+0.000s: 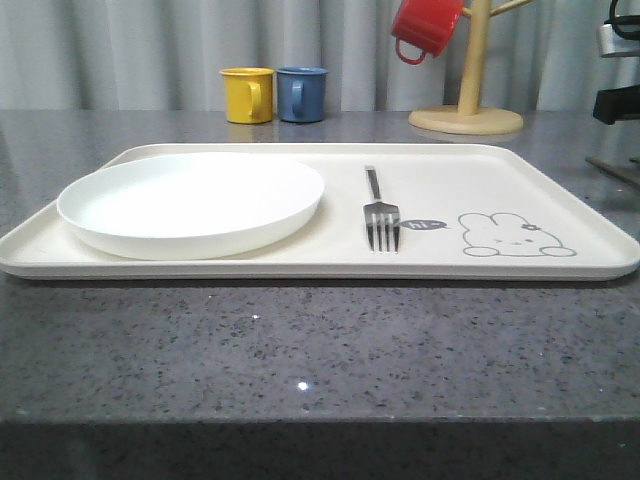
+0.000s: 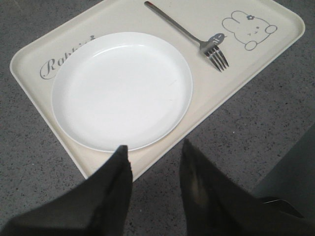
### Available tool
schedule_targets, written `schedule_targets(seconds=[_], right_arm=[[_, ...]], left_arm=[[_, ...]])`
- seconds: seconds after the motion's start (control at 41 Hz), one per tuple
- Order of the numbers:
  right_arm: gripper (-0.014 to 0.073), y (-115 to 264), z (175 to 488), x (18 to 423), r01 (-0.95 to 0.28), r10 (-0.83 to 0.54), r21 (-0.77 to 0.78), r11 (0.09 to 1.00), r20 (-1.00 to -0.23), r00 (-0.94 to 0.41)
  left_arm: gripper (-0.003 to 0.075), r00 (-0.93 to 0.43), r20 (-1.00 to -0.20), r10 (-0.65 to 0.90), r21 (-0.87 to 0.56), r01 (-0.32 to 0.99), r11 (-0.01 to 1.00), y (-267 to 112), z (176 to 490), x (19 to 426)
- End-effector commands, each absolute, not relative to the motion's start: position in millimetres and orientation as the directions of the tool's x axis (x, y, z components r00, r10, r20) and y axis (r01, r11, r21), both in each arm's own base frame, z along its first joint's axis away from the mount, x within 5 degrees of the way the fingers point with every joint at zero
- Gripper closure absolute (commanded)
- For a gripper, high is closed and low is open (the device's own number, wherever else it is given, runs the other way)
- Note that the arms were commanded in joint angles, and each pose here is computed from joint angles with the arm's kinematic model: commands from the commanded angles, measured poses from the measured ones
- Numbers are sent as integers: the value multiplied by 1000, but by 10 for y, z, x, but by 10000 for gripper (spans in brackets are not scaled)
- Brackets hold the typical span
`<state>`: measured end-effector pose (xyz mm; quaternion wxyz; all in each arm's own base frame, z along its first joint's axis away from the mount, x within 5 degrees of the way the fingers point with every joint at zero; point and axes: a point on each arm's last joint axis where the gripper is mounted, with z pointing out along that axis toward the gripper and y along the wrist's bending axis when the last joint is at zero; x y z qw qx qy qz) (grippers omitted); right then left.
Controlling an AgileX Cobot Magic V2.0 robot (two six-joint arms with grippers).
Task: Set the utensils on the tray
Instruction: 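Lift the right gripper and reach to the steel chopsticks, then place the chopsticks with the right gripper next to the fork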
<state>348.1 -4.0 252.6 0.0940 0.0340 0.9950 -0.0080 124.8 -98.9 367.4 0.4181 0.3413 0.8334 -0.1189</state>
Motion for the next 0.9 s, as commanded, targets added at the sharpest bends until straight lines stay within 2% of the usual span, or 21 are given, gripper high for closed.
schedule_targets(seconds=[0.0, 0.073, 0.146, 0.293, 0.439, 0.561, 0.708, 0.879], right_arm=[[466, -63, 2681, 3490, 65, 62, -7, 998, -248, -967], [547, -59, 2684, 3489, 67, 64, -2, 998, -246, -967], [578, -55, 2710, 3482, 68, 67, 2, 998, -236, -970], [578, 67, 2879, 3428, 43, 47, 23, 999, -225, -973], [578, 411, 3074, 3313, -41, -20, 80, 996, -246, -969], [578, 733, 3105, 3248, -92, -48, 173, 981, -241, -969], [578, 1043, 3135, 3225, -76, 1, 281, 957, -267, -964], [578, 1250, 3165, 3229, -51, 60, 334, 941, -313, -948]], left_arm=[[490, -358, -835, 417, 85, 666, 741, -1017, 3810, 1258], [490, -358, -835, 417, 85, 666, 741, -1017, 3810, 1258], [490, -358, -835, 417, 85, 666, 741, -1017, 3810, 1258], [490, -358, -835, 417, 85, 666, 741, -1017, 3810, 1258], [490, -358, -835, 417, 85, 666, 741, -1017, 3810, 1258], [490, -358, -835, 417, 85, 666, 741, -1017, 3810, 1258], [490, -358, -835, 417, 85, 666, 741, -1017, 3810, 1258], [490, -358, -835, 417, 85, 666, 741, -1017, 3810, 1258]])
